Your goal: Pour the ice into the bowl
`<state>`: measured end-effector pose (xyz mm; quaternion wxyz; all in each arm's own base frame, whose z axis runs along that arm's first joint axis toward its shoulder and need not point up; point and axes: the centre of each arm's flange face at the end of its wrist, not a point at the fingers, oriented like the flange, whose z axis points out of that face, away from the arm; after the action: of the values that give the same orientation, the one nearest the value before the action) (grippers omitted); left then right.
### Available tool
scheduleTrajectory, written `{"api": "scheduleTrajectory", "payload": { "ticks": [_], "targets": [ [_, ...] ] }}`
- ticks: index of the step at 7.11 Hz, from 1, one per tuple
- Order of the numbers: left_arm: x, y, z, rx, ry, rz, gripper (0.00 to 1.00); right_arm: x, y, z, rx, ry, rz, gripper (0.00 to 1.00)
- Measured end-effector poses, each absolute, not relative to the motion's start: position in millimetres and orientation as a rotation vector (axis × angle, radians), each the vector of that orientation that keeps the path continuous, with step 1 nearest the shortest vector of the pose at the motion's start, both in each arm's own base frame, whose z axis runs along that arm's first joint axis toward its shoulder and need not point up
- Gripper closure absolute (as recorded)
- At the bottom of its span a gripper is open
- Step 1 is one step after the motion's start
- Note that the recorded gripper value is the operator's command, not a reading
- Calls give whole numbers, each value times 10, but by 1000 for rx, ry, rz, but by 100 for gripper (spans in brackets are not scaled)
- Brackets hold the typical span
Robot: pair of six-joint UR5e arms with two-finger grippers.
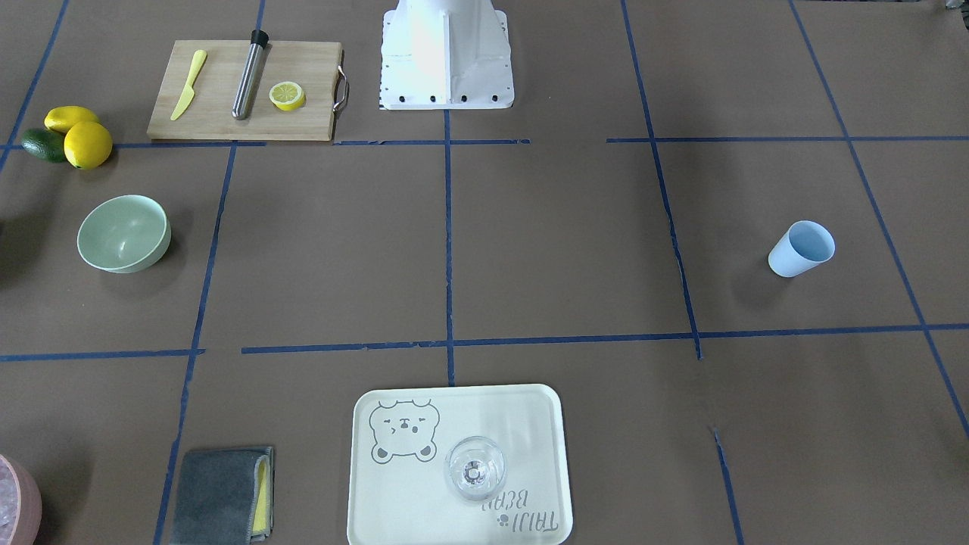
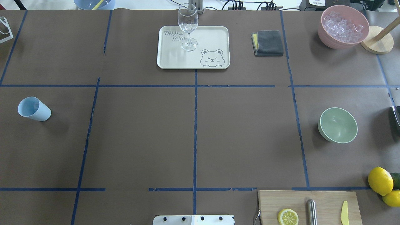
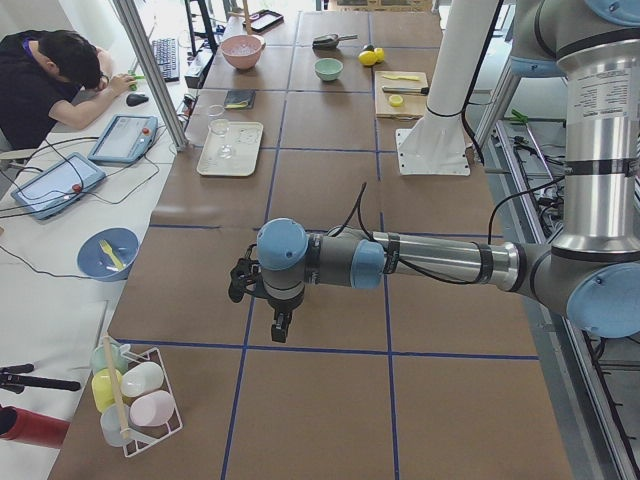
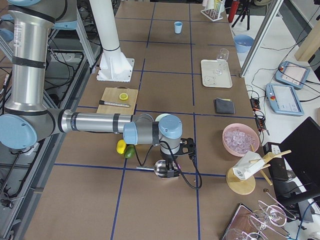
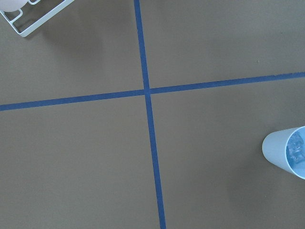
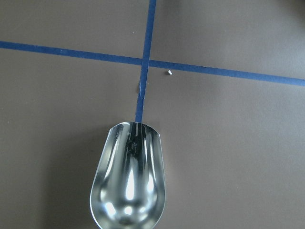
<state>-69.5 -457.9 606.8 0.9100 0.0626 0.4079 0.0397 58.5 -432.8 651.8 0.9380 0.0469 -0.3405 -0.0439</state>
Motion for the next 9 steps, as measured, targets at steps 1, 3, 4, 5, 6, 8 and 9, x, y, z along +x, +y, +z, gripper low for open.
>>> {"api": "scheduleTrajectory", "payload": {
  "ticks": [1,3,4,5,6,8,9],
  "targets": [
    [-695,-4579,6066,130,841,83,0,577,-4360,6464,169,-690,-117,0],
    [-695,-4571,6046,135,841,85,0,399,-4478,6207,357,-698,-210,0],
    [-694,-4569,6034,138,841,87,0,94,-4545,6083,407,-716,-286,0],
    [-694,-4570,6026,140,842,88,0,-367,-4580,5944,440,-754,-355,0],
    [-694,-4573,6020,144,841,89,0,-858,-4544,5821,440,-808,-373,0],
    [-694,-4579,6012,152,841,93,0,-1703,-4336,5718,387,-876,-352,5],
    [-693,-4578,6013,153,841,94,0,-1927,-4261,5779,363,-874,-350,49]
  ]
}}
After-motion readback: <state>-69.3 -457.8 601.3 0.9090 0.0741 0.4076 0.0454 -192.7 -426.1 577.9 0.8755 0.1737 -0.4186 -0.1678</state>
